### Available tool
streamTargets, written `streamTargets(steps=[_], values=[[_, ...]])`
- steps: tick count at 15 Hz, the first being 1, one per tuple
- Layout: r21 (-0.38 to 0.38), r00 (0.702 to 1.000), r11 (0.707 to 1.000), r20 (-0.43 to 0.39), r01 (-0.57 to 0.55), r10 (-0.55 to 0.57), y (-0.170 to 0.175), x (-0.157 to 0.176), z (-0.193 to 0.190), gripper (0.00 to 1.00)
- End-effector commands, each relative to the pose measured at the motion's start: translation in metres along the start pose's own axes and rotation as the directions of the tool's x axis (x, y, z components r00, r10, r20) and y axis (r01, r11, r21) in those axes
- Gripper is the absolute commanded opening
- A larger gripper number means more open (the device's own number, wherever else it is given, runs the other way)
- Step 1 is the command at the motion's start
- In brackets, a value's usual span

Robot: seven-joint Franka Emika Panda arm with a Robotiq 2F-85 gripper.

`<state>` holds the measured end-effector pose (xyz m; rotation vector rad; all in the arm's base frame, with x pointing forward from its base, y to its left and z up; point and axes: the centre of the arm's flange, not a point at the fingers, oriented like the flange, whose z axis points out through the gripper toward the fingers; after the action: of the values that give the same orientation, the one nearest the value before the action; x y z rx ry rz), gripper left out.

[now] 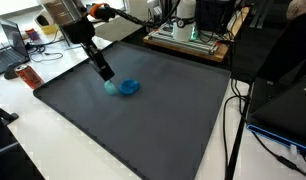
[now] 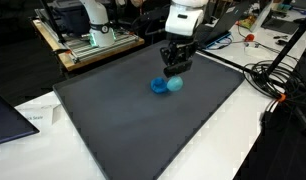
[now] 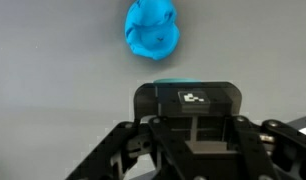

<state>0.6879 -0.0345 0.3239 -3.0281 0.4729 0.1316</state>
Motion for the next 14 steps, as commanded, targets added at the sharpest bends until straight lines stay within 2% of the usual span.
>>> streamTargets(steps=[1, 7, 14], values=[[-0.075, 1.000, 0.997, -0.009, 0.025, -0.026, -0.005, -0.003, 0.017, 0.22], [-0.132, 0.997, 0.988, 0.044, 0.074, -0.069, -0.005, -0.008, 0.042, 0.22], [-0.142, 0.979, 0.983, 0.187, 0.114, -0.087, 0.003, -0.029, 0.051, 0.22]])
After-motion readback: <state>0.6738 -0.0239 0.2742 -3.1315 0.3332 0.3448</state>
